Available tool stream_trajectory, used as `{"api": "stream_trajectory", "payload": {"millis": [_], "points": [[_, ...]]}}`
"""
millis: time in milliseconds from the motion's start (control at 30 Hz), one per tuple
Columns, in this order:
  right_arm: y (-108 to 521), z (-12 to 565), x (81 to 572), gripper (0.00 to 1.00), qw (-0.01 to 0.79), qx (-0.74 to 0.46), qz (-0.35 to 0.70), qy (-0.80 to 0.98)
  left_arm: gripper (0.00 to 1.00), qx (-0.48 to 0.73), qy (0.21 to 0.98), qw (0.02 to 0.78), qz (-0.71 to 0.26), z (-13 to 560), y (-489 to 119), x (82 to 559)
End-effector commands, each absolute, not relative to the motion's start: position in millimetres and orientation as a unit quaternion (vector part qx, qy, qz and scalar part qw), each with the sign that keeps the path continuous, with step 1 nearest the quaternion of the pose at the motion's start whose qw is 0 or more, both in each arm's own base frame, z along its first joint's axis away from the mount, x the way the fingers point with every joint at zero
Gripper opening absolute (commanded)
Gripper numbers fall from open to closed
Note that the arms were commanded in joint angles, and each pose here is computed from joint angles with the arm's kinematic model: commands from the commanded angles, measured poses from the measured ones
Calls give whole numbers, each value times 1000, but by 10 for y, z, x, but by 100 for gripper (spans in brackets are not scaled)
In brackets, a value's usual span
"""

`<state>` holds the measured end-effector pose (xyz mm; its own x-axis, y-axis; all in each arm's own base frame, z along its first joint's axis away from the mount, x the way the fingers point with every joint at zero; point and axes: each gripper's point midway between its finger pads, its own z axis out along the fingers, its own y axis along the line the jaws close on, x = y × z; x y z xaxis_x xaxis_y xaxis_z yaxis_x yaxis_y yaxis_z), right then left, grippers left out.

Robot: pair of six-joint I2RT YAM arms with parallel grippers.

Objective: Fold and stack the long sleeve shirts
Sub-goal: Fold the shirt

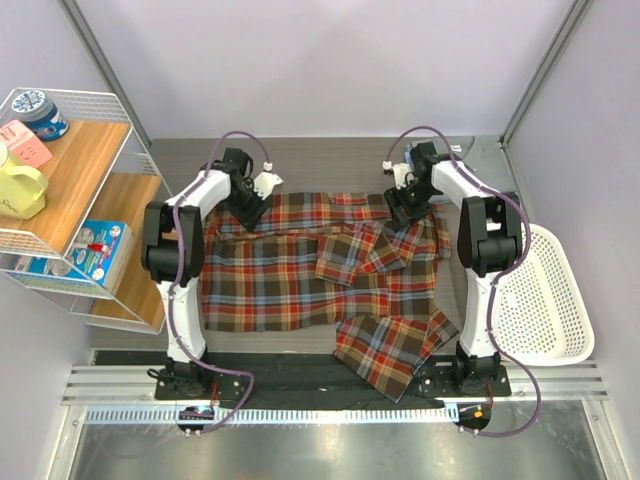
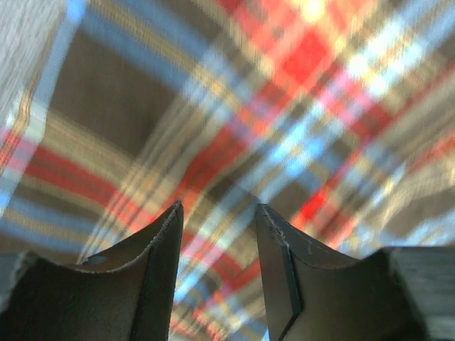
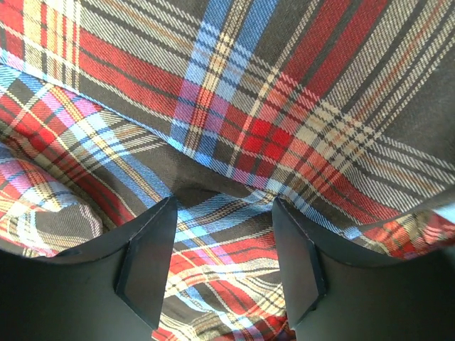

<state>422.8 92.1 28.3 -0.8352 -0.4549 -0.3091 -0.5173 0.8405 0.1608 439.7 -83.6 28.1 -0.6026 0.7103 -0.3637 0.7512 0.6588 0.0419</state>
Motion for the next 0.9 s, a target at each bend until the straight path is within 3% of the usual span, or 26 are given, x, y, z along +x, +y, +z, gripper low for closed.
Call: {"api": "stream_trajectory", "payload": {"millis": [0, 400, 667, 867], "points": [[863, 381, 4242, 63, 131, -273, 119, 946, 47, 450, 871, 184, -70, 695, -689, 4236], [1208, 1021, 3844, 58, 143, -307, 200, 919, 47, 550, 820, 137, -80, 748, -589, 3834], [1540, 1138, 3452, 66, 155, -368, 243, 884, 45, 558, 819, 105, -82, 511, -517, 3682], [1786, 1018, 3712, 69, 178, -368, 222, 885, 39, 560, 819, 109, -63, 445, -430, 3753]]}}
